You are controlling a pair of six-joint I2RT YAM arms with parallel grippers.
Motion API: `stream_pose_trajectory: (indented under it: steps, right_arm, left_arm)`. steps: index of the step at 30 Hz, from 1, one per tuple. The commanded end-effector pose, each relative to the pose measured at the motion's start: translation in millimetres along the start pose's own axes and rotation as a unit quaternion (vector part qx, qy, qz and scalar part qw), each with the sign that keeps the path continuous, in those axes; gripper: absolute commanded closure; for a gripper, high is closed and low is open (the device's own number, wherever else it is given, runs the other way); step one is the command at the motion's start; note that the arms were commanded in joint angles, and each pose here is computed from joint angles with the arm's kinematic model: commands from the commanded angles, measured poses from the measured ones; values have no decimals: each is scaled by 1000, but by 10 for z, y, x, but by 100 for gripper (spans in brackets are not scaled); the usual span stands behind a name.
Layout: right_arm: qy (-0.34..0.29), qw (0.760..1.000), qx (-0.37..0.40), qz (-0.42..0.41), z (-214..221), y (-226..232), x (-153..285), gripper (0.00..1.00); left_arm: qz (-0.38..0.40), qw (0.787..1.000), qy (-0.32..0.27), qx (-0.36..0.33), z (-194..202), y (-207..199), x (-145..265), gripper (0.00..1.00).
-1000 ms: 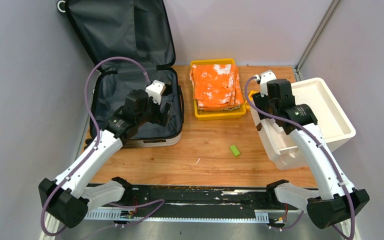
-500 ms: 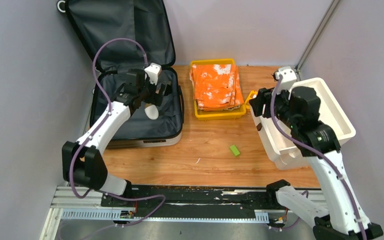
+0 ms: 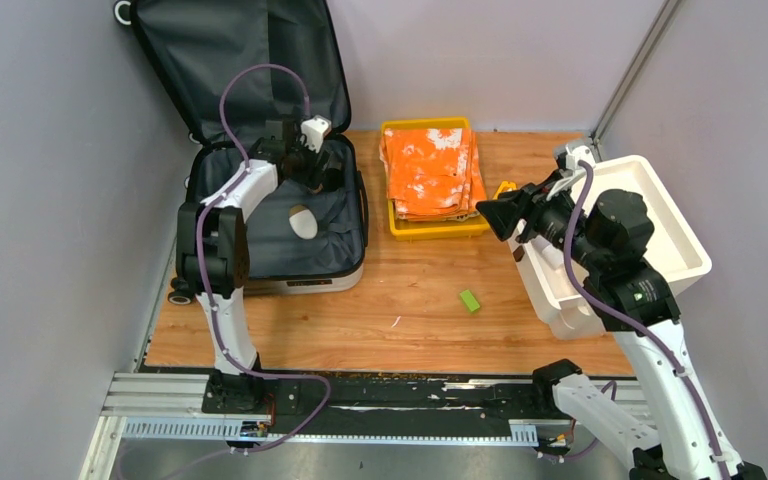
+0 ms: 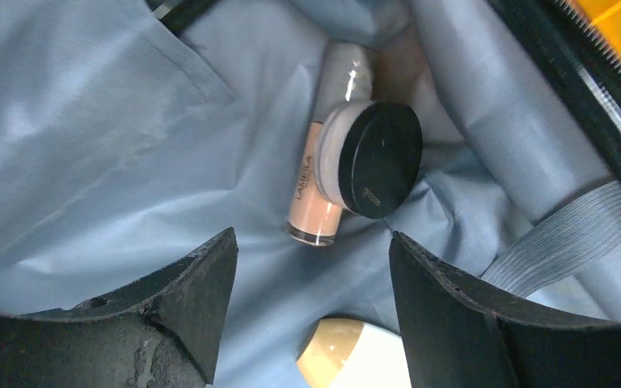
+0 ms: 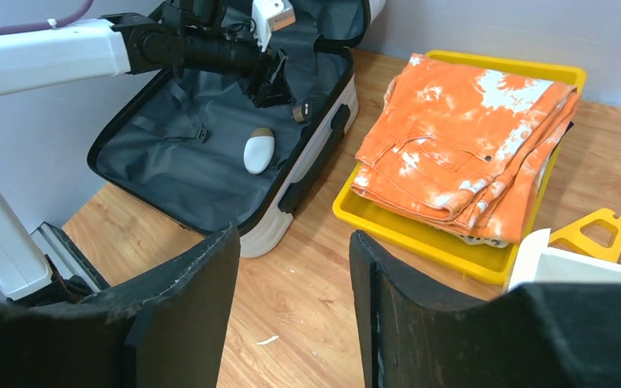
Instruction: Open, take out, and arrange the luggage
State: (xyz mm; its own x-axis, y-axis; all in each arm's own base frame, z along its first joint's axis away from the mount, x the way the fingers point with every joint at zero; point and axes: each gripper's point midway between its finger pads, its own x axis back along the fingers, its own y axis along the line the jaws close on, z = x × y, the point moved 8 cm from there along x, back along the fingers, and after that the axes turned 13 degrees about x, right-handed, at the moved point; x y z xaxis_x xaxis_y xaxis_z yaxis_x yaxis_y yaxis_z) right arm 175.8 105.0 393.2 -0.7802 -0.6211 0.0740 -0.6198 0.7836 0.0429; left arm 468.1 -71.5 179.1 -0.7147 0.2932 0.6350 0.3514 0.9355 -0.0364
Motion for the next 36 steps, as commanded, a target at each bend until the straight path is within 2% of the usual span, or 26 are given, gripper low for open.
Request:
stream_pose_trajectory:
  steps: [1,4,10,16,25,31,34,36]
  right_arm:
    - [-36,999,13,-12,-180,31,5,47]
    - [-34,999,20,-11,-174,18,-13,47]
    - [-28,999,17,-13,-153,5,-55,48]
    - [-23,1000,20,-5,-150,-29,-101,48]
    - [-21,999,24,6,-197,-74,-171,48]
    - [-25,999,21,6,-217,-66,-157,49]
    - [-22,1000,13,8,-181,-72,-179,49]
    - [-17,1000,-10,23,-147,-97,-211,49]
  left_arm:
    - [53,998,-15,-28,-36,84,-121,27]
    - [49,998,-9,-47,35,152,-234,34]
    - [31,996,24,-78,157,274,-484,39]
    - [42,993,47,-103,230,308,-642,40]
    - [57,992,72,-88,288,296,-720,43]
    - [74,990,89,-87,354,259,-697,62]
    - [58,990,84,-95,297,263,-551,77]
    - [49,991,66,-104,210,258,-410,81]
